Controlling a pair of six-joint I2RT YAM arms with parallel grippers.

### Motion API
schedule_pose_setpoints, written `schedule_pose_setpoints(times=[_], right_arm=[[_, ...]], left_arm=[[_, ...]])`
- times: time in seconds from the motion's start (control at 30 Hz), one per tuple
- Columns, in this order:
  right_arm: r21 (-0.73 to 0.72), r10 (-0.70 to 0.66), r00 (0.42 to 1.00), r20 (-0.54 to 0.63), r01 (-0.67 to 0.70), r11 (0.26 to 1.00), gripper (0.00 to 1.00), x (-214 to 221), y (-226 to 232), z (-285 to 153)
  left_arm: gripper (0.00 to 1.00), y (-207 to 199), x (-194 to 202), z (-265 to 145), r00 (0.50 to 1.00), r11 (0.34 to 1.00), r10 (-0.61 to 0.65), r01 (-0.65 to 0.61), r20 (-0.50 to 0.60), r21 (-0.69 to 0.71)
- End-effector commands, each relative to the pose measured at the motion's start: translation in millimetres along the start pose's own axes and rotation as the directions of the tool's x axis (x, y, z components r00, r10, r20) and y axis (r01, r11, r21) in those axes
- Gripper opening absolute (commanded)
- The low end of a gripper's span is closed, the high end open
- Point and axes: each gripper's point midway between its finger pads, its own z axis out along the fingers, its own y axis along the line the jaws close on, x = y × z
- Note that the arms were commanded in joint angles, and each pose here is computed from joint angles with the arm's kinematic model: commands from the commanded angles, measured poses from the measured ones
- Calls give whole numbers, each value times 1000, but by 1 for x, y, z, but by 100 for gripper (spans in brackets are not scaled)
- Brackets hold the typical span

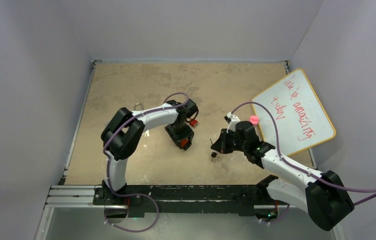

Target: Unlock with the key

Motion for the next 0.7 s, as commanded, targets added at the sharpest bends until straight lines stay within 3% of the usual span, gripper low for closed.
schedule_pose_setpoints(times=[0.0,0.13,0.27,0.47,0.67], right_arm=[[-50,-38,998,42,40,998,0,-22,18,-2],[-91,-25,998,62,31,995,0,-26,27,-4],[-160,-9,995,97,24,987,0,-28,41,-14],[-362,-6,984,176,70,930,0,-27,74,-37],[-565,53,984,168,52,824,0,-9,98,-50]], left_arm=[[16,-2,-3,10,996,996,83,-83,13,13],[8,-4,-3,-3,982,981,190,-190,13,47],[4,-2,12,-19,954,956,278,-263,-114,130],[3,9,21,-50,916,942,297,-235,-269,242],[1,12,25,-84,883,933,312,-215,-350,288]])
